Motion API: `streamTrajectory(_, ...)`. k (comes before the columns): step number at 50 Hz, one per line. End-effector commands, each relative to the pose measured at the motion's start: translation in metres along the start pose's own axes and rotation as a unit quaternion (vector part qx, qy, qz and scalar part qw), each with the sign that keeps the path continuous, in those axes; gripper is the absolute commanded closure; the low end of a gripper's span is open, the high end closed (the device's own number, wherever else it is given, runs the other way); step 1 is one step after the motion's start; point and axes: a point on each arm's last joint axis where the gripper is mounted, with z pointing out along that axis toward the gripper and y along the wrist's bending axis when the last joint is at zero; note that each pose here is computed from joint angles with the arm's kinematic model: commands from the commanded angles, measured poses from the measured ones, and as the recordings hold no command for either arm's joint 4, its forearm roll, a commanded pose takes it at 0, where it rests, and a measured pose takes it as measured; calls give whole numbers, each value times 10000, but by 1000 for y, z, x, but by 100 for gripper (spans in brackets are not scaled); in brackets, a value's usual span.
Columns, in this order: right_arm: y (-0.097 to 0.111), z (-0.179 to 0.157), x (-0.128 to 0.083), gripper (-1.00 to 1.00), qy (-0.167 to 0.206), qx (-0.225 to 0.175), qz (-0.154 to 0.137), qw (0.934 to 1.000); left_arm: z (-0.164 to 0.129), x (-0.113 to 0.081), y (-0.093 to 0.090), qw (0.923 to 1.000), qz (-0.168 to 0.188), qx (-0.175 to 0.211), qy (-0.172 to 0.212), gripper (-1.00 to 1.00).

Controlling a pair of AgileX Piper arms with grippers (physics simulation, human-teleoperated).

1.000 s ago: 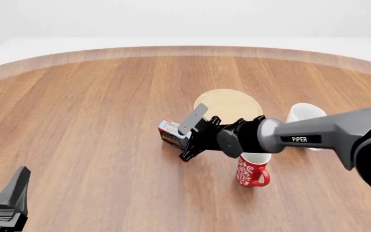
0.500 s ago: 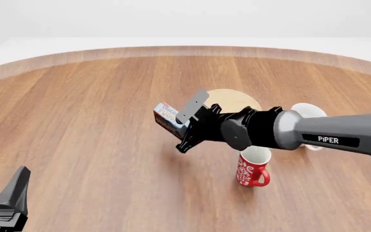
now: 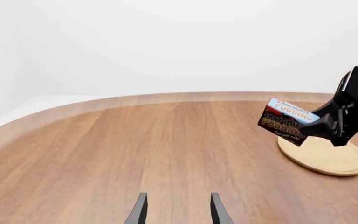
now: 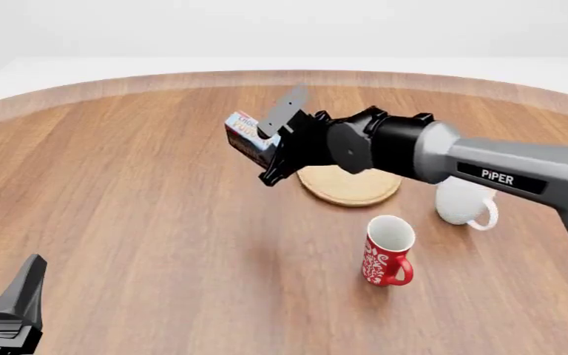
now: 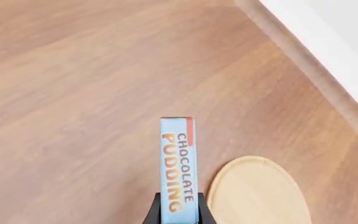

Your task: Put the chocolate pudding to the left of the plate.

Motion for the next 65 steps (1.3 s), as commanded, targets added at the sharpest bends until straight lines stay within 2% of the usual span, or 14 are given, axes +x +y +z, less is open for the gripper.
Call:
streamTrajectory(1,-23,20,-18,100,39,122,68,9999,0,0,0,10000,0,0,0,-100)
streamTrajectory(12,-29,45,-25,100,106,116,42,9999,0,0,0,10000,0,0,0,-100)
streamTrajectory(24,-32,74,-17,100,313,72,74,9995,0,0,0,10000,0,0,0,-100)
streamTrajectory(30,-41,86,-11,100,449,96,112,9989,0,0,0,10000,0,0,0,-100)
streamTrajectory(34,-40,93,-9,100,497,80,190,9986,0,0,0,10000,0,0,0,-100)
streamTrajectory(41,-38,103,-3,100,667,7,164,9976,0,0,0,10000,0,0,0,-100)
streamTrajectory(65,-24,113,6,100,877,-152,257,9957,0,0,0,10000,0,0,0,-100)
